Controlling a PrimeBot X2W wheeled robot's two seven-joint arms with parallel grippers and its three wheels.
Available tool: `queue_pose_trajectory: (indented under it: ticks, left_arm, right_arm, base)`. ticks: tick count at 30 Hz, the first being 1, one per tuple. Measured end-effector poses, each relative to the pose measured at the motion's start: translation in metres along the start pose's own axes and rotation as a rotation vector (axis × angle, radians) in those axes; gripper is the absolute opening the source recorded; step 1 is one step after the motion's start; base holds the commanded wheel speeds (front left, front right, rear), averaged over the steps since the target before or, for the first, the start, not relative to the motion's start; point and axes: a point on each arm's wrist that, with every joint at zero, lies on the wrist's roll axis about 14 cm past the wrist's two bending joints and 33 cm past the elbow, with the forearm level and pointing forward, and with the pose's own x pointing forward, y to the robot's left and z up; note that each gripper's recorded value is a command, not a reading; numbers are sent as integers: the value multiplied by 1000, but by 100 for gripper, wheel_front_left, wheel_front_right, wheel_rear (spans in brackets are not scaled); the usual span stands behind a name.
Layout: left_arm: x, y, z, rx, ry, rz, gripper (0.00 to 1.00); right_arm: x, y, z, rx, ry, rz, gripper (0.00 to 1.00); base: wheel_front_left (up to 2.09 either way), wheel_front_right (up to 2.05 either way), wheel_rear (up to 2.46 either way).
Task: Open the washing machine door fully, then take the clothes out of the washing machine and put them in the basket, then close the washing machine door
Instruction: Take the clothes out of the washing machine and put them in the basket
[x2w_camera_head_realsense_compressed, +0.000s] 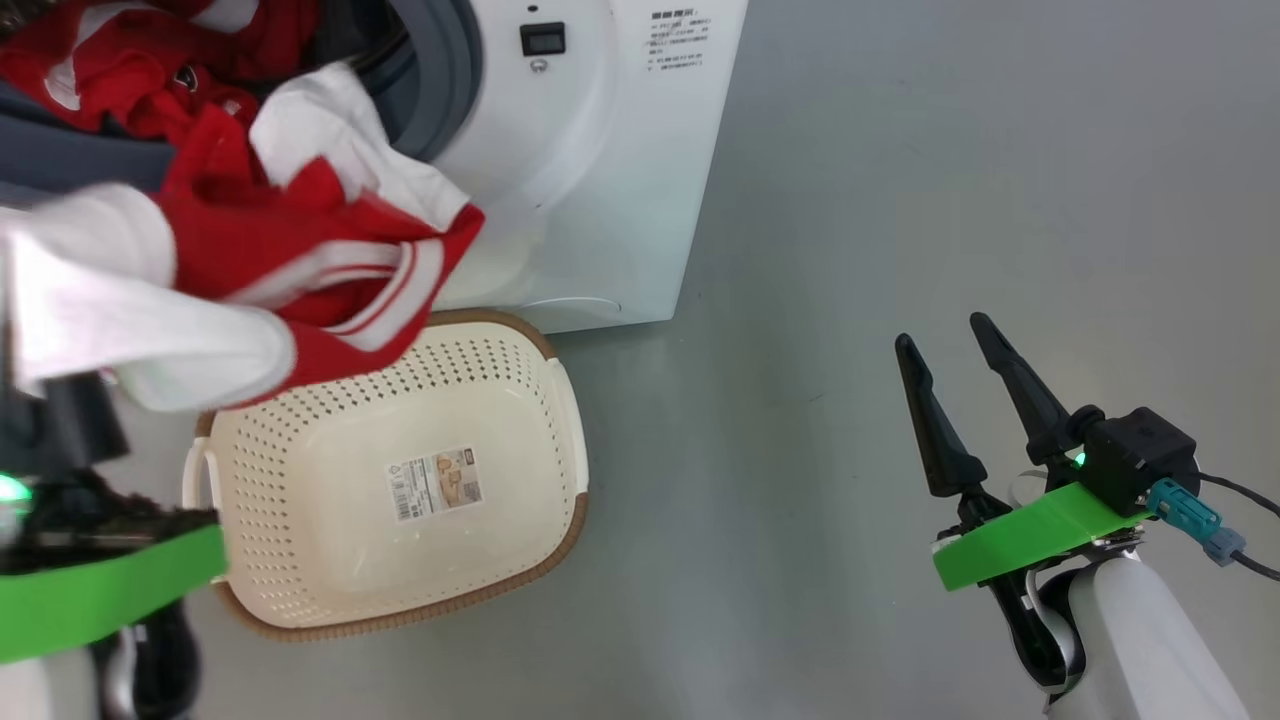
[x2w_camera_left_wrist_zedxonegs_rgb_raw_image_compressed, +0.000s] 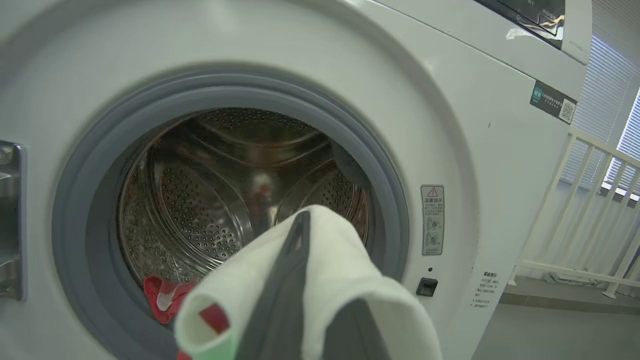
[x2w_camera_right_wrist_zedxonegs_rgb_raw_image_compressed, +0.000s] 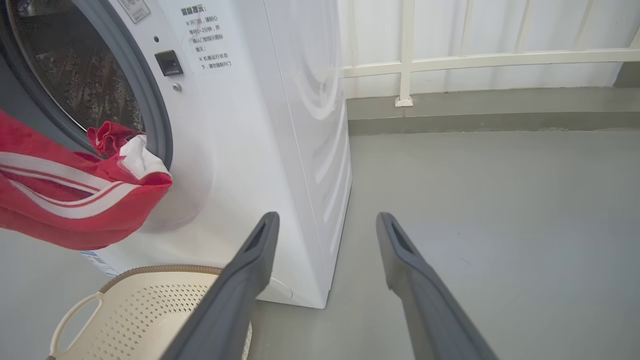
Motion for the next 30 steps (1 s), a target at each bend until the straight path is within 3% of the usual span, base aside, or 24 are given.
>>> queue_pose_trajectory:
  ticks: [11,30]
  left_arm:
    - [-43,27,-117,33,378,78,0]
    - [-92,54,-256,102,837,58,0]
  right_arm:
    - [2,-3,-12,3,28,-7,100]
    - [19,-14,-36,14,62,-38,100]
  base:
    - [0,0,0]
    - [0,0,0]
